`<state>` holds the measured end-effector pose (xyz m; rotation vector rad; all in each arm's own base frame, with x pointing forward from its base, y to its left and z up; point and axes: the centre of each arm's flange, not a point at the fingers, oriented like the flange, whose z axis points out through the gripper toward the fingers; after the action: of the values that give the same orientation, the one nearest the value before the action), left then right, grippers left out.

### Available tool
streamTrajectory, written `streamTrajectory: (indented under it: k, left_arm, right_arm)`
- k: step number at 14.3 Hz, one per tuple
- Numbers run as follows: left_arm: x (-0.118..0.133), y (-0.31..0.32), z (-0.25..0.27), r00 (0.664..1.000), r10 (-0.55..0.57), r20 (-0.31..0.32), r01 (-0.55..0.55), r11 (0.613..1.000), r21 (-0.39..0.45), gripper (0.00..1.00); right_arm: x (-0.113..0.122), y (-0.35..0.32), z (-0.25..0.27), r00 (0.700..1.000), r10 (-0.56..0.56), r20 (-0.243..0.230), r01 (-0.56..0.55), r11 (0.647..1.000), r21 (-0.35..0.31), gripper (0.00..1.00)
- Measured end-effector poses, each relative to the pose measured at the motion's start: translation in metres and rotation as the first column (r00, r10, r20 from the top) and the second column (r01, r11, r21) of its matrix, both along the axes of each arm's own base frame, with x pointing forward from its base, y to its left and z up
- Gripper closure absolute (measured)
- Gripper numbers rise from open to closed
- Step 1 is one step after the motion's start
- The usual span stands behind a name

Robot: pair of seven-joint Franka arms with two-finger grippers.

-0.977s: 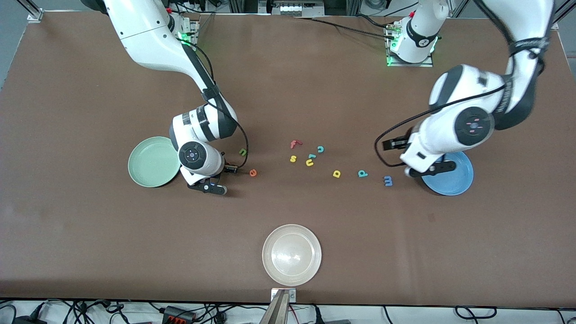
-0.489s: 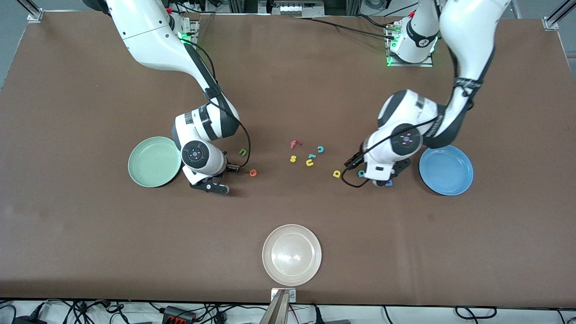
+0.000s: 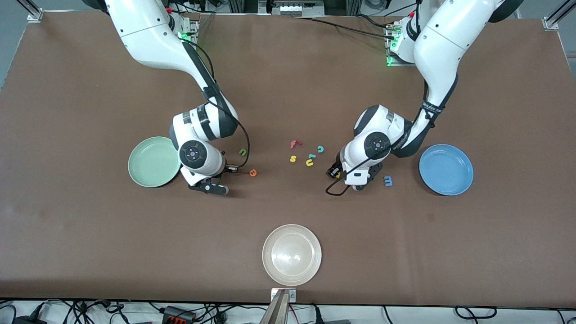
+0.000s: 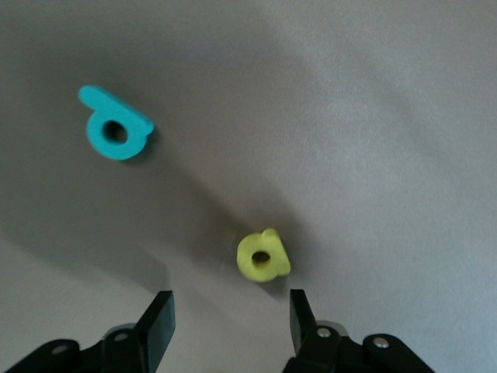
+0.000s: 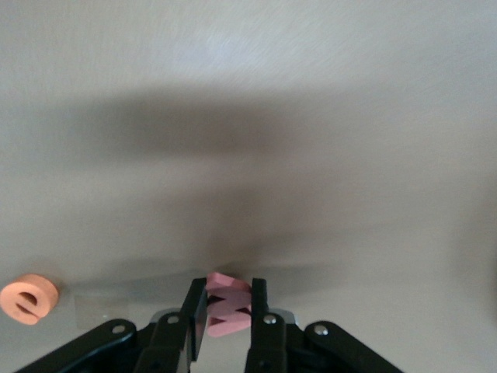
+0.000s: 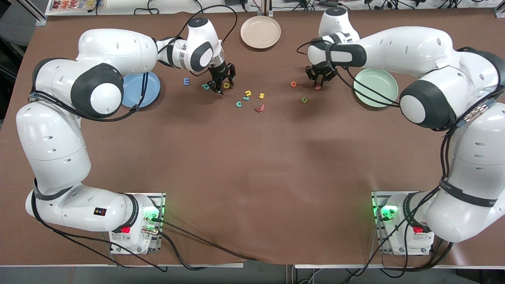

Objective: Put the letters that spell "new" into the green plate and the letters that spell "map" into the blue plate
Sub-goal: 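Carry the pink letter onto the green plate and open the right gripper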

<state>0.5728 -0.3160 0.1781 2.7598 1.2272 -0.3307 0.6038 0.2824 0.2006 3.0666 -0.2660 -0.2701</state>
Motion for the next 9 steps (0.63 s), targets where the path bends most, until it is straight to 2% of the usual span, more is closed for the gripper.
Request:
streamTrajectory:
  k: [3,5,7,9]
  left_arm:
    - [0.001,0.001,-0.004,1.000,-0.003,0.005,0.003,1.000,0.003,0.38]
    - [0.001,0.001,-0.004,1.000,-0.005,0.007,0.005,1.000,0.004,0.41]
    - [0.002,0.001,-0.005,1.000,-0.002,0.016,0.002,1.000,-0.002,0.51]
    - [0.002,0.000,-0.009,1.000,0.001,0.022,-0.001,1.000,-0.007,0.51]
  right_arm:
    - [0.018,-0.052,0.049,0.999,-0.033,-0.015,0.032,0.999,-0.018,0.74]
    - [0.020,-0.093,0.066,0.999,-0.024,-0.043,0.023,0.999,-0.023,0.74]
    - [0.015,-0.140,0.062,0.997,0.031,-0.074,-0.033,0.999,-0.026,0.74]
    - [0.011,-0.195,0.048,0.992,0.076,-0.097,-0.079,0.997,-0.023,0.74]
